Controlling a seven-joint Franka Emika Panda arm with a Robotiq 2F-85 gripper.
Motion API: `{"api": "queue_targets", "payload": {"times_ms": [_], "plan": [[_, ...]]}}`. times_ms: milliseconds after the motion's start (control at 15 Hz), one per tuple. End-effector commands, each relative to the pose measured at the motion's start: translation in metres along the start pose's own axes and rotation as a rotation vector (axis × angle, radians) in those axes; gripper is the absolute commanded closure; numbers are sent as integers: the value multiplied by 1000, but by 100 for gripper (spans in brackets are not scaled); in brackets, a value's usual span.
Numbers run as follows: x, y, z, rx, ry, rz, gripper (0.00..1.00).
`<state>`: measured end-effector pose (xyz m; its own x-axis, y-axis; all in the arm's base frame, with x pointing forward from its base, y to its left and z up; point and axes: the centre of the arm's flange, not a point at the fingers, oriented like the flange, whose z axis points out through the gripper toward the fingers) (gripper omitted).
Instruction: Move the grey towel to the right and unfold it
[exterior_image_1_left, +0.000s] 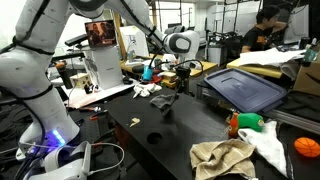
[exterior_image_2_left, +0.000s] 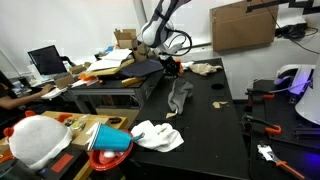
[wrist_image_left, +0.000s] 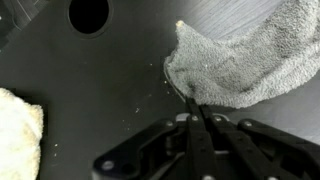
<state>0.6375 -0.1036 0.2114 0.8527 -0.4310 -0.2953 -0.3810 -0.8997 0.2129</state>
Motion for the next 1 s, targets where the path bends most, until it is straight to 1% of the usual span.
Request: {"api": "queue_targets", "payload": {"times_ms": [0, 267, 533, 933], "plan": [[-31, 0, -30, -21, 54, -22, 99], [-54, -3, -73, 27, 115, -82, 99], [-78, 1, -116, 64, 194, -98, 99], [-109, 14, -147, 103, 254, -105, 99]]}}
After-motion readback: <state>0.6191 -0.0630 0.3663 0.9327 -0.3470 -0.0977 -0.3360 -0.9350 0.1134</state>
